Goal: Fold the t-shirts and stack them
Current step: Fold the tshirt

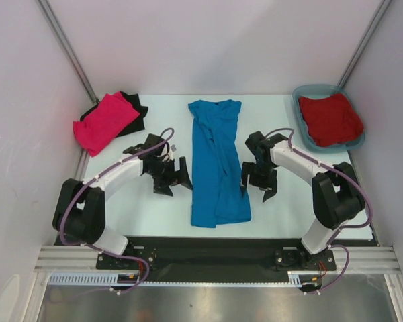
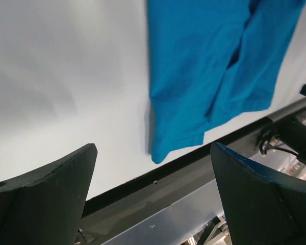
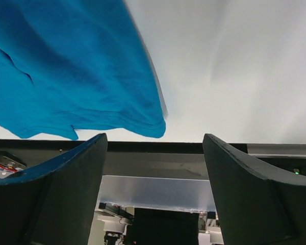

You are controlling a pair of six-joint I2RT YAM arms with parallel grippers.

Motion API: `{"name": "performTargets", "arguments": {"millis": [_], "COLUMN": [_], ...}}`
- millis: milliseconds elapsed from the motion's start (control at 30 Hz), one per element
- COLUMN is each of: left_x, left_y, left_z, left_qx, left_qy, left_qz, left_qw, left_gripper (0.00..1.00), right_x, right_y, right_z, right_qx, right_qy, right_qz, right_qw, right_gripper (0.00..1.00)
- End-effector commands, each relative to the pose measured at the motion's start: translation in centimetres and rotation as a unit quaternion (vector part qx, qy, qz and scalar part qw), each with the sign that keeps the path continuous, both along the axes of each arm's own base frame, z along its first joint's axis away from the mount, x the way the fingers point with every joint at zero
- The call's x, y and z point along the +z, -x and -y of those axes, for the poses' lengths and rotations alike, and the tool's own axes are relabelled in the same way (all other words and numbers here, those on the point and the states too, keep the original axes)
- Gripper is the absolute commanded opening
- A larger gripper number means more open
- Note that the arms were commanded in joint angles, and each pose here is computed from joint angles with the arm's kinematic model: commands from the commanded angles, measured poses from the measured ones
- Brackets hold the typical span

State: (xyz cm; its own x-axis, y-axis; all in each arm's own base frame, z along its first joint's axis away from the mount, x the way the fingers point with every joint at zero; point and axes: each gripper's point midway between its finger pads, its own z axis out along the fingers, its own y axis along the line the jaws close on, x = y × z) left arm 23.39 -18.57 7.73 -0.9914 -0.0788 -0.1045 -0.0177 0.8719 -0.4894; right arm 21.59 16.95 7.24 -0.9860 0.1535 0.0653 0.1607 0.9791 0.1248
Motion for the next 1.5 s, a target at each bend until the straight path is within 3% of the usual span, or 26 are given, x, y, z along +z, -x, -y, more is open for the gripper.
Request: {"name": "performTargets", "arguments": {"millis": [0, 333, 633, 800, 1100, 1200, 1233, 1333, 1467], "left_x": [2.5, 2.6, -1.4, -2.4, -3.6, -3.8, -3.7, -3.7, -4.1], "left_y": [0.1, 3.9, 5.1, 5.0, 7.6, 8.5, 8.6, 9.0, 9.8], "left_z": [2.5, 3.3, 2.6, 4.0, 7.7, 8.6, 8.8, 9.0, 8.4], "left_qx": [-0.015, 0.02, 0.026, 0.026, -0.007, -0.023, -0.027, -0.036, -0.039], "left_qy": [0.09, 0.143, 0.082, 0.104, 0.121, 0.119, 0.119, 0.115, 0.103], "left_qz": [0.028, -0.009, -0.012, -0.024, -0.065, -0.076, -0.077, -0.079, -0.086], "left_qw": [0.995, 0.989, 0.996, 0.994, 0.991, 0.99, 0.99, 0.99, 0.99], "left_gripper": [1.0, 1.0, 1.0, 1.0, 0.92, 0.87, 0.86, 0.79, 0.59], "right_x": [0.7, -1.6, -4.1, -4.8, -5.4, -5.1, -5.1, -4.7, -4.2], "right_y": [-0.3, 1.8, 2.1, 1.9, 3.4, 4.0, 4.1, 4.9, 6.2], "right_z": [-1.3, -2.2, -2.0, -2.5, -3.1, -2.8, -2.6, -1.6, 0.0], "right_qx": [-0.01, -0.01, -0.001, 0.005, 0.02, 0.026, 0.026, 0.021, 0.017], "right_qy": [-0.039, -0.083, -0.087, -0.096, -0.109, -0.102, -0.097, -0.08, -0.054], "right_qz": [0.028, 0.024, 0.033, 0.032, 0.011, 0.007, 0.009, 0.012, 0.011], "right_qw": [0.999, 0.996, 0.996, 0.995, 0.994, 0.994, 0.995, 0.997, 0.998], "right_gripper": [0.81, 0.82, 0.8, 0.76, 0.63, 0.52, 0.43, 0.31, 0.26]}}
